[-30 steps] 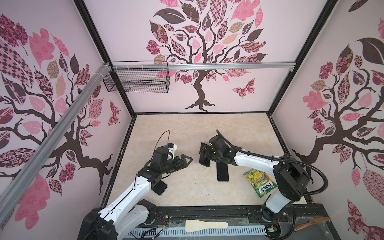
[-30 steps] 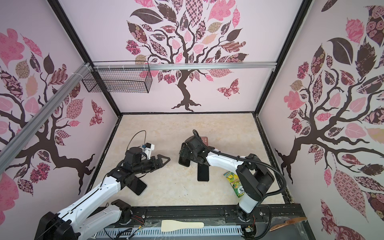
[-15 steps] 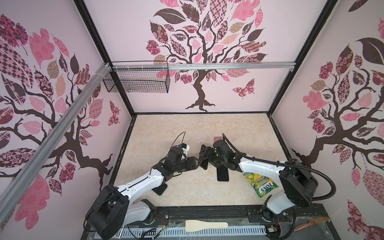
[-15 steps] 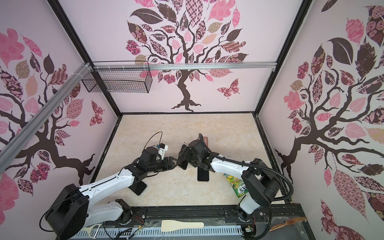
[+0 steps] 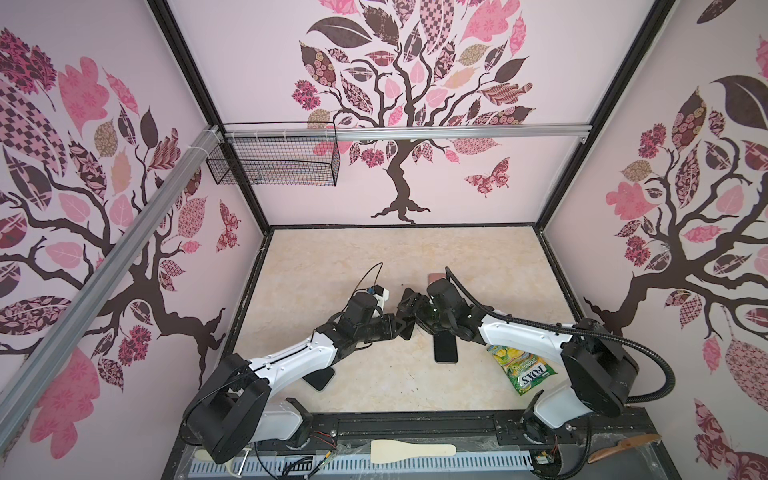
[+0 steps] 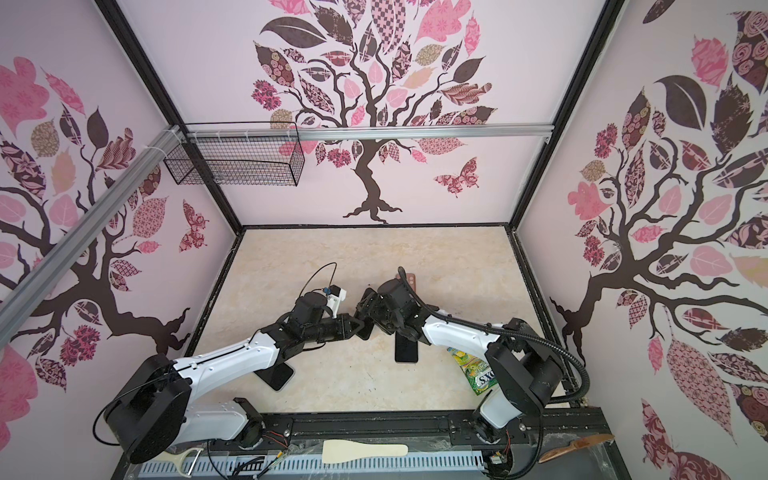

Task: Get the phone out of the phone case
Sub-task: 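Bring the left gripper toward the black phone held by the right gripper, then grasp the black phone with the left gripper while the right gripper opens and withdraws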

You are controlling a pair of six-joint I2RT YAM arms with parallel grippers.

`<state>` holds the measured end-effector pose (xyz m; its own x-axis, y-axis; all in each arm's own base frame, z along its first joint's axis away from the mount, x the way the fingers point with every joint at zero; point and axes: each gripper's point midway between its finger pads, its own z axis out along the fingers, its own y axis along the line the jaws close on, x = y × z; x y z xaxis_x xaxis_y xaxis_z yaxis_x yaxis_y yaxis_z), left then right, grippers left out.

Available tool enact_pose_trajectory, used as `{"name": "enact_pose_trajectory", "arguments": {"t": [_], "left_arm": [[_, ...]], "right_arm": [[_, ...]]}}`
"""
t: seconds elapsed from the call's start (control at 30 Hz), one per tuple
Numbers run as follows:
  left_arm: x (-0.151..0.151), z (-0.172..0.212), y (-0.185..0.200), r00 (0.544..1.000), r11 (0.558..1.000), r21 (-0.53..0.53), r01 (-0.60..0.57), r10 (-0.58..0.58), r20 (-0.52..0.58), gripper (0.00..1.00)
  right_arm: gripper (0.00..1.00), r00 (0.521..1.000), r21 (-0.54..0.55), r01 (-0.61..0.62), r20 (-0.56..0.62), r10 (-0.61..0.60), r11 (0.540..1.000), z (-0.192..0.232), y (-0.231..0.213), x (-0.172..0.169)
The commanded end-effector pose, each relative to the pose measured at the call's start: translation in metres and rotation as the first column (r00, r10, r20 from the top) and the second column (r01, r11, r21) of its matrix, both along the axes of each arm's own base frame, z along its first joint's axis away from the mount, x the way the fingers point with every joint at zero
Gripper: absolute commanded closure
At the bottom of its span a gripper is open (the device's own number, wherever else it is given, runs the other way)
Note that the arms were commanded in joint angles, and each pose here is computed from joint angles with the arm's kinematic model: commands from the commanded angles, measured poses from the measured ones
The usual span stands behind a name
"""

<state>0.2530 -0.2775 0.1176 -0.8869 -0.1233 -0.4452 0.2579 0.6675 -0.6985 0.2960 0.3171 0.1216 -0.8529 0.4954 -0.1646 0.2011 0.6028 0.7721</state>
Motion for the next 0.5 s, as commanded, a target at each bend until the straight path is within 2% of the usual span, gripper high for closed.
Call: {"name": "enact_pose_trajectory", "arguments": {"t": [0.0,0.1,0.17,0.23,0.37,0.47], "left_arm": [[0.007,0.020,-0.006,0.999,1.000,-0.017,0.006,-0.005,0.046,0.98],[0.009,0.028,-0.003,0.998,1.000,0.005,0.004,-0.005,0.062,1.00],[0.010,0.034,0.000,0.997,1.000,0.027,0.000,-0.002,0.073,1.00],[0.014,0.042,0.003,0.995,0.999,0.049,-0.015,0.010,0.100,1.00],[0.027,0.057,0.020,0.984,0.987,0.125,-0.102,0.082,0.155,1.00],[0.034,0.065,0.027,0.973,0.978,0.161,-0.135,0.101,0.205,1.00]], "right_arm": [[0.55,0.992,0.075,-0.014,0.128,0.004,0.997,0.052,0.003,0.006],[0.31,0.982,0.054,-0.010,0.189,-0.001,0.998,0.065,-0.005,0.006],[0.12,0.967,0.035,-0.006,0.256,-0.003,0.999,0.078,-0.014,0.006],[0.02,0.943,-0.006,0.009,0.333,-0.006,1.000,0.090,-0.026,0.006],[0.00,0.873,-0.144,0.051,0.487,0.026,0.988,0.110,-0.055,0.005],[0.00,0.823,-0.279,0.077,0.560,0.097,0.957,0.114,-0.074,0.003]]}}
